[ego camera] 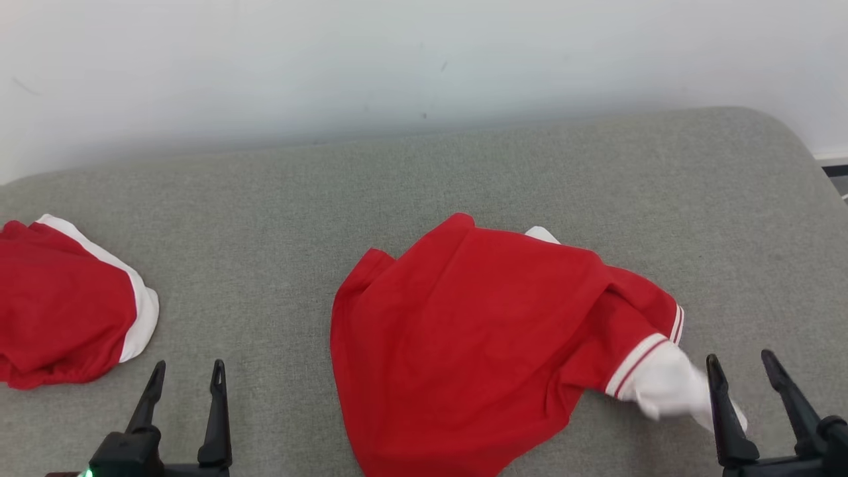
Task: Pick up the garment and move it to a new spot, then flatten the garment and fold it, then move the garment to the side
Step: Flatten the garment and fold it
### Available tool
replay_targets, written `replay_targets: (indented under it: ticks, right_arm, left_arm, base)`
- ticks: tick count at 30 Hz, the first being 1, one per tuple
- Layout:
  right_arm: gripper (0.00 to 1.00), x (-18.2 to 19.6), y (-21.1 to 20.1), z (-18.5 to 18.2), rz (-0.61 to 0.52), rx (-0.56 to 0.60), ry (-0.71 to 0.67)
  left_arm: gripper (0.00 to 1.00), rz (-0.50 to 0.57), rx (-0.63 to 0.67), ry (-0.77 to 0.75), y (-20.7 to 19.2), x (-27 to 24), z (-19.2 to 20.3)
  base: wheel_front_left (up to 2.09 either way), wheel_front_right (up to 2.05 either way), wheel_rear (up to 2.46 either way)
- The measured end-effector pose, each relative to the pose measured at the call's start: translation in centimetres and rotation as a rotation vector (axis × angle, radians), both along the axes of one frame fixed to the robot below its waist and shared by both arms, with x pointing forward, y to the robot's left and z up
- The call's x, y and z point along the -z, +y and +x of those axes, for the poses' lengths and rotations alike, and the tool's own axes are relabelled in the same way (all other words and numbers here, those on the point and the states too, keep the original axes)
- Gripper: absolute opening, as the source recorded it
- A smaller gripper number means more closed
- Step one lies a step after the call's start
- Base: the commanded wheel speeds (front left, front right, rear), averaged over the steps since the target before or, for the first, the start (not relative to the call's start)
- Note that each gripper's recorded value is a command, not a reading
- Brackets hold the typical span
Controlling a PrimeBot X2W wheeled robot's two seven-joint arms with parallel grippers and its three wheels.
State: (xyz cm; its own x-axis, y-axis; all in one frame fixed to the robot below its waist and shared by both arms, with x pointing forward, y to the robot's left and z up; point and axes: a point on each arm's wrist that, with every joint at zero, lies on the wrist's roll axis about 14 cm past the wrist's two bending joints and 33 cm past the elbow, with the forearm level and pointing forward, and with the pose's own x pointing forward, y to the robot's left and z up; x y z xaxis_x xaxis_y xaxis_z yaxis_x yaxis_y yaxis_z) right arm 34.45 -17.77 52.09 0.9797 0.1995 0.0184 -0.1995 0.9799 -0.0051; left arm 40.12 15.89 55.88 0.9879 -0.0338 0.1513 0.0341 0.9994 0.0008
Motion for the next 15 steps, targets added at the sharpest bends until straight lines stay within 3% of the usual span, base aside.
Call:
replay_targets:
  ticks: [8,15]
  right_arm:
    - [1.00,-4.8,0.8,-0.6,-0.017,-0.022,-0.131]
    - [1.00,-6.7,2.0,-0.1,0.008,-0.032,-0.193]
  left_arm:
    - [1.00,-0.003,-0.020,-0.025,0.6,-1.1,-1.5]
    - [1.00,-0.001,-0.032,-0.058,0.9,-2.3,-2.6]
  base:
    - [0.00,0.00,0.00]
    - [0.00,0.00,0.00]
